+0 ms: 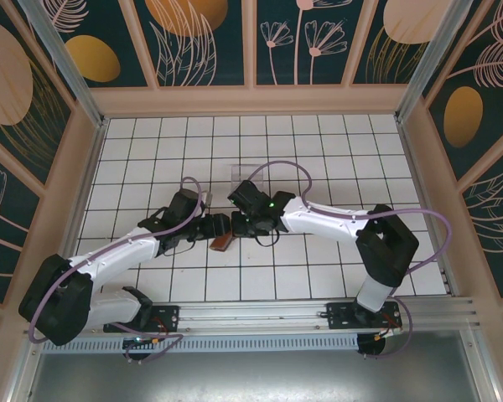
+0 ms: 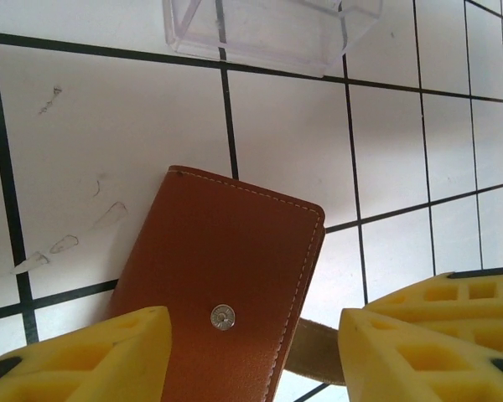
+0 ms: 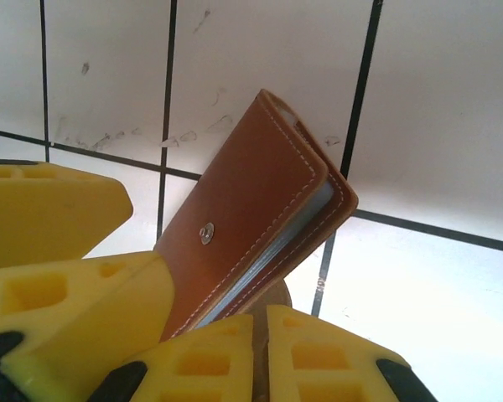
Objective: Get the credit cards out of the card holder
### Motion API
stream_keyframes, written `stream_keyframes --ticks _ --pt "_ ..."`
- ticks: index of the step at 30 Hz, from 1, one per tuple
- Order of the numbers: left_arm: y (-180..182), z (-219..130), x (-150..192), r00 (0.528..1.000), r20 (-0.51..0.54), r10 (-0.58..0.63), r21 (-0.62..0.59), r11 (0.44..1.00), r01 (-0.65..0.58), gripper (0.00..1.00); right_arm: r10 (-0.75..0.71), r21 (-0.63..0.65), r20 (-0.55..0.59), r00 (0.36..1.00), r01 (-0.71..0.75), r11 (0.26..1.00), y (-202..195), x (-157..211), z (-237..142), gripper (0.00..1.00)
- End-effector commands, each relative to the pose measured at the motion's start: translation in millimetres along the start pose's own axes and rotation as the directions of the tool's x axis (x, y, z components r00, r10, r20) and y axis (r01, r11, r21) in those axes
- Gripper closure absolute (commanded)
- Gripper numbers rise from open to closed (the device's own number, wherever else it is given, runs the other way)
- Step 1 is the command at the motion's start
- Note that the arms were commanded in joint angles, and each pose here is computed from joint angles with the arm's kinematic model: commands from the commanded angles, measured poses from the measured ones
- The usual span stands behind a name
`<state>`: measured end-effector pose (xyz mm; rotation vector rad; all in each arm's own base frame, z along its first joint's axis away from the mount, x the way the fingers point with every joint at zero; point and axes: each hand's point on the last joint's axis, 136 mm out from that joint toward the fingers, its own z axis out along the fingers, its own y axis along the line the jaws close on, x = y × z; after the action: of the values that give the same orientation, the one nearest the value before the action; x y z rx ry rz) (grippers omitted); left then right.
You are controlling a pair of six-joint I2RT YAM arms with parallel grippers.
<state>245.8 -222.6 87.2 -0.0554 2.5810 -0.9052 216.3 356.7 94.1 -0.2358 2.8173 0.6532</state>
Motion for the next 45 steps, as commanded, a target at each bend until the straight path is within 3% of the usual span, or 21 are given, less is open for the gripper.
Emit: stream_keyframes --ticks 1,14,23,45 --pt "-9 1 -4 1.000 0.004 0.004 0.037 0.999 -0.004 0.42 -0.055 -0.014 0.072 0.996 0.056 0.998 13 -15 -24 0.93" --pt "3 4 -3 1.000 0.007 -0.029 -0.015 0.999 0.029 0.40 -0.097 -0.012 0.140 0.986 0.099 0.995 18 -25 -48 0.95" --pt "2 8 -1 0.999 -0.002 -0.039 0.002 0.999 0.039 0.42 -0.103 0.032 0.133 0.986 0.100 0.995 4 -20 -41 0.97" --pt "11 12 -2 0.999 -0.012 -0.033 -0.056 0.998 0.032 0.57 -0.107 0.300 0.130 0.986 0.064 0.952 -86 -4 -44 0.99"
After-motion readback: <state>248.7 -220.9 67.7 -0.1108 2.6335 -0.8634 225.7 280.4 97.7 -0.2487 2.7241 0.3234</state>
